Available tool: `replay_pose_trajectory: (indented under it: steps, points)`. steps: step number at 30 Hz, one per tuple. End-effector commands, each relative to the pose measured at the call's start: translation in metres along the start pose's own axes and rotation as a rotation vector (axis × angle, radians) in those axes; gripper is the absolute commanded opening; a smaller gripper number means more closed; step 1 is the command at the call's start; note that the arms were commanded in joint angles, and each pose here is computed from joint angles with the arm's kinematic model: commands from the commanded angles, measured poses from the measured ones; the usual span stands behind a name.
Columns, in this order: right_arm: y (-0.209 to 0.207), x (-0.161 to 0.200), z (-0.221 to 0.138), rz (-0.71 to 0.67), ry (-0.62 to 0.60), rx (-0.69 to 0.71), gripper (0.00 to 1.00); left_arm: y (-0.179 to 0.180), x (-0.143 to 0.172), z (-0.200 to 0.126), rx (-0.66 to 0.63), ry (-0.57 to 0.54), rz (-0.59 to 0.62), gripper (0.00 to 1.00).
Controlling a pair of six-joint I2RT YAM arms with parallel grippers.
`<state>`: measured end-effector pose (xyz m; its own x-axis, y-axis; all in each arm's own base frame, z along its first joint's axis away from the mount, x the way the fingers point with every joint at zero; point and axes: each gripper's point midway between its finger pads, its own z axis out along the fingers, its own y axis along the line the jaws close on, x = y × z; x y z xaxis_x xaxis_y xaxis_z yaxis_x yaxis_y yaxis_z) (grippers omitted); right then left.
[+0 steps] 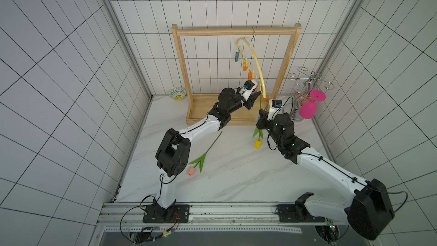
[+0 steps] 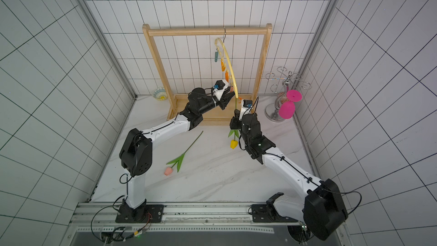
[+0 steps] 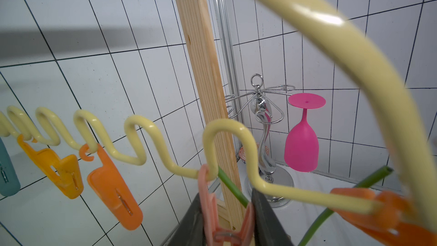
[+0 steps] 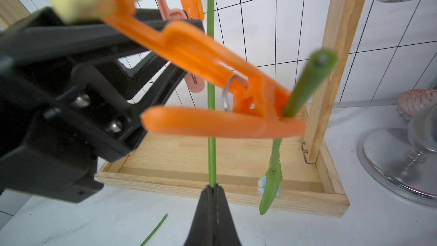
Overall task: Dry the flowers on a clothes hanger
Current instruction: Clamp the flower onto the hanger.
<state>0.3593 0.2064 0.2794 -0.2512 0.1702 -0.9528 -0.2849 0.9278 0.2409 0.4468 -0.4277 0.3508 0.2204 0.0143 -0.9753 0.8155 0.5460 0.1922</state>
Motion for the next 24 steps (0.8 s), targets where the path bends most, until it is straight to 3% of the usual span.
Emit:
replay_pose_trajectory:
  steps: [1,8,24]
  points:
    - [-0.012,0.003,0.001,0.009,-0.024,0.045,0.00,-0.007,-0.020,0.002,-0.022,-0.003,-0.014,0.33]
    - [-0.009,0.013,0.014,0.052,-0.024,0.024,0.00,-0.015,-0.028,0.008,-0.108,-0.001,-0.058,0.24]
    - [0.005,-0.005,0.005,0.133,-0.136,-0.097,0.00,-0.021,-0.035,0.010,-0.109,-0.050,-0.160,0.24]
